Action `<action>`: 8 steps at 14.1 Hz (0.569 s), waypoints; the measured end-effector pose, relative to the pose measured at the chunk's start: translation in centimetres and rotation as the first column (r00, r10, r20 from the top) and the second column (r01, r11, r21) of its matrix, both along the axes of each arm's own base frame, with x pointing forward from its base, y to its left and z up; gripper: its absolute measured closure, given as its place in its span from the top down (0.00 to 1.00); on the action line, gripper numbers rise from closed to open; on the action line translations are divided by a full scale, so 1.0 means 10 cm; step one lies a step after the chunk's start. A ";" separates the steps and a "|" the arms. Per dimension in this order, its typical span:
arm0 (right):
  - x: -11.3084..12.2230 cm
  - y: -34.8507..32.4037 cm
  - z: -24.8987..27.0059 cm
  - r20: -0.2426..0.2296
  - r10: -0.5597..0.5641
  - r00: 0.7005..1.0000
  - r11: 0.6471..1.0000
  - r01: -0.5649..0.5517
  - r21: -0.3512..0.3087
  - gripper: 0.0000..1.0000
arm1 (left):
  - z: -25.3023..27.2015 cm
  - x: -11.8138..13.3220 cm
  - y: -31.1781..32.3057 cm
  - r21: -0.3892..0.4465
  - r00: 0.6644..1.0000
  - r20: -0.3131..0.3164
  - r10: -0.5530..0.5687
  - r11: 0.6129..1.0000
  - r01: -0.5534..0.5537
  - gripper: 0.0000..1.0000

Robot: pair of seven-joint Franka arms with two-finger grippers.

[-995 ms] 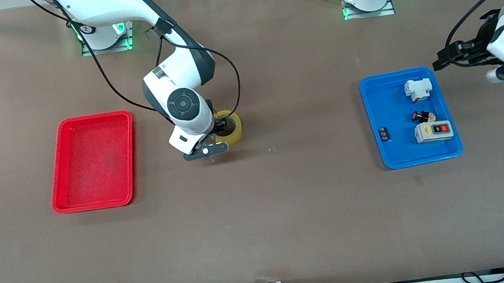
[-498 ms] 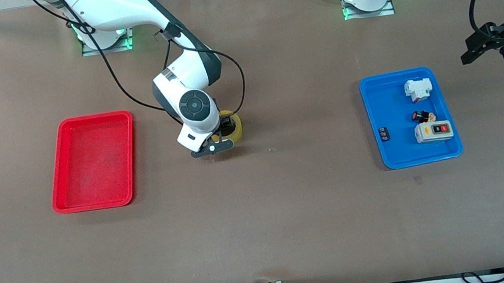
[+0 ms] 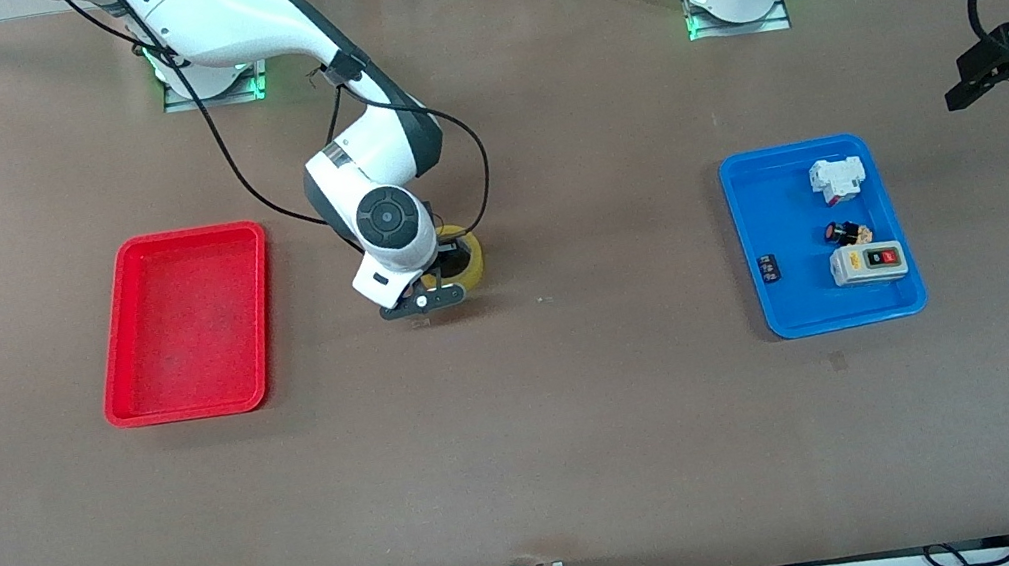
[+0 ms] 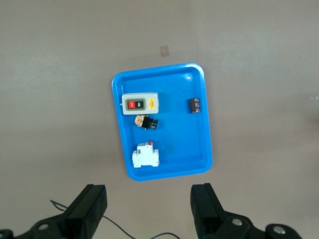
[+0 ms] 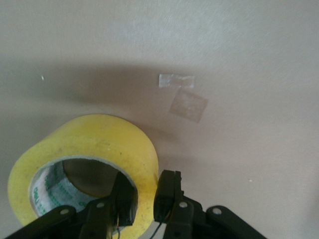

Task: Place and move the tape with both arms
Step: 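Carry the tape with the right gripper and lower it into the red tray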

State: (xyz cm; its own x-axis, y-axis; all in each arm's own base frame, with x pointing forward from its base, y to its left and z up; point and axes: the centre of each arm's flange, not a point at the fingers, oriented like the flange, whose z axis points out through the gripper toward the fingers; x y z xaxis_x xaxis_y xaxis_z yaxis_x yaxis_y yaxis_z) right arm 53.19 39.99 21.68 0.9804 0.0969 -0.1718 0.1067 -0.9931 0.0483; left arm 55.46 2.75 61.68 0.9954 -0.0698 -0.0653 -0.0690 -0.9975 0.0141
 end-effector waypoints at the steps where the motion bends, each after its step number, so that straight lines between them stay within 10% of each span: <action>1: 0.09 -0.07 0.13 0.014 -0.025 1.000 1.000 0.025 0.004 0.22 | 0.02 -0.01 -0.01 0.000 1.000 0.000 -0.004 1.000 0.004 1.00; 8: 0.92 -2.74 1.06 -0.044 -0.203 0.978 0.979 0.204 0.021 0.21 | 0.02 -0.05 -0.22 -0.001 0.999 -0.019 -0.043 0.999 0.043 1.00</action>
State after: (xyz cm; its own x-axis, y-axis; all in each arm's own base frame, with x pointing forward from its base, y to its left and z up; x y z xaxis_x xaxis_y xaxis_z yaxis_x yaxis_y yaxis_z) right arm 62.40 12.57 32.29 0.9721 -0.0990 -0.2128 -0.0964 -0.9951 0.0229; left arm 54.99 0.52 61.89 0.9901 -0.1128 -0.0837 -0.1118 -0.9936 0.0166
